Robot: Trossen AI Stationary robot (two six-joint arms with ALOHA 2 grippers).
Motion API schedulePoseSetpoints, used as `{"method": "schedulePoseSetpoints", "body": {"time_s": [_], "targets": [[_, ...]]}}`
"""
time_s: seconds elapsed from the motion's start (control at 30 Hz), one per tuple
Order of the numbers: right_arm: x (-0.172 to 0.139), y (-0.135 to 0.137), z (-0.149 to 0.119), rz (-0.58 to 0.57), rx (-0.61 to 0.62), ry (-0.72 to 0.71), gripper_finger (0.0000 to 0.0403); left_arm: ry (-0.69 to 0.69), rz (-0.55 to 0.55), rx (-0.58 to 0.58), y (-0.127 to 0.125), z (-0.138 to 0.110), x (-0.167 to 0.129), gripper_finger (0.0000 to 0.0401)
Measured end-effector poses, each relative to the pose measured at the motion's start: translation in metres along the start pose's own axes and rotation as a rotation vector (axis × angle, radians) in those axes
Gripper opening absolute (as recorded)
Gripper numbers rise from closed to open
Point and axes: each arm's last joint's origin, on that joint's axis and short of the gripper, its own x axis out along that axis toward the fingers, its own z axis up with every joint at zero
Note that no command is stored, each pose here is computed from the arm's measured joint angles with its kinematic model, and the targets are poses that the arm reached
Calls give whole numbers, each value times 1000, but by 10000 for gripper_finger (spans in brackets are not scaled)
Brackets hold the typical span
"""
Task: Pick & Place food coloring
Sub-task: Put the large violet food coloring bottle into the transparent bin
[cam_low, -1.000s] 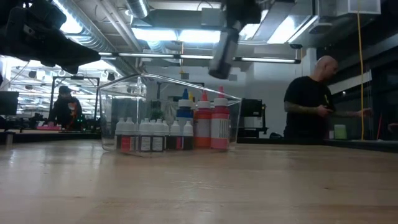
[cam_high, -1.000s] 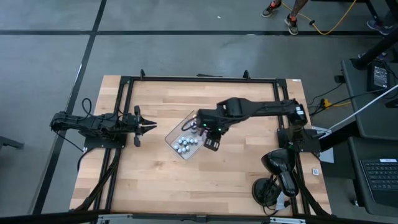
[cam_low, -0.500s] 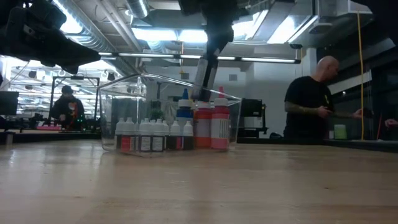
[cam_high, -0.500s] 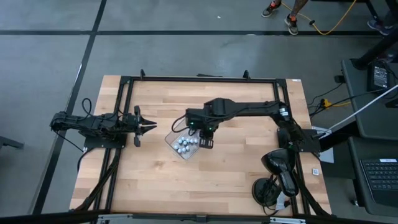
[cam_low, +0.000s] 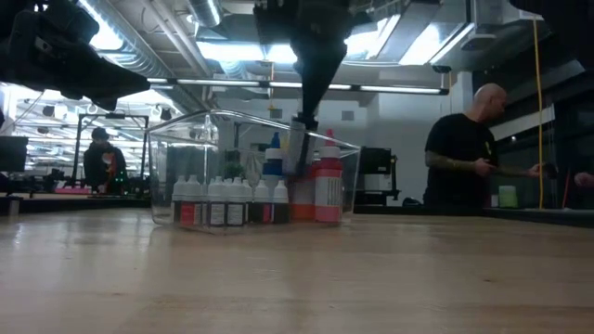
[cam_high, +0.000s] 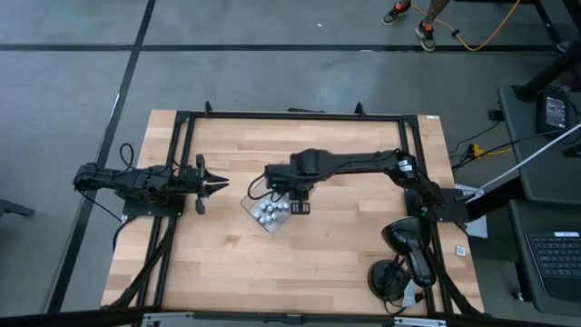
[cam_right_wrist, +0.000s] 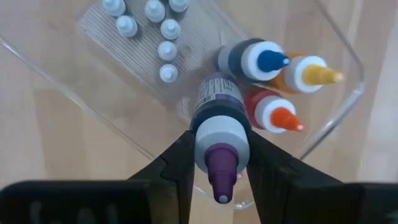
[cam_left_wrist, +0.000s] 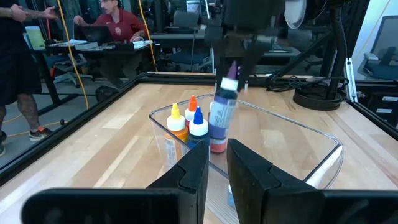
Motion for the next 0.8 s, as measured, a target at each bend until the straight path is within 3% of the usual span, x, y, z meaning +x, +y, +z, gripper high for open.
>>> {"method": "schedulePoseSetpoints", "body": {"time_s": [0.8], "targets": [[50, 5, 9, 10, -76, 98, 121, 0, 0, 0, 0, 0, 0, 52]]}}
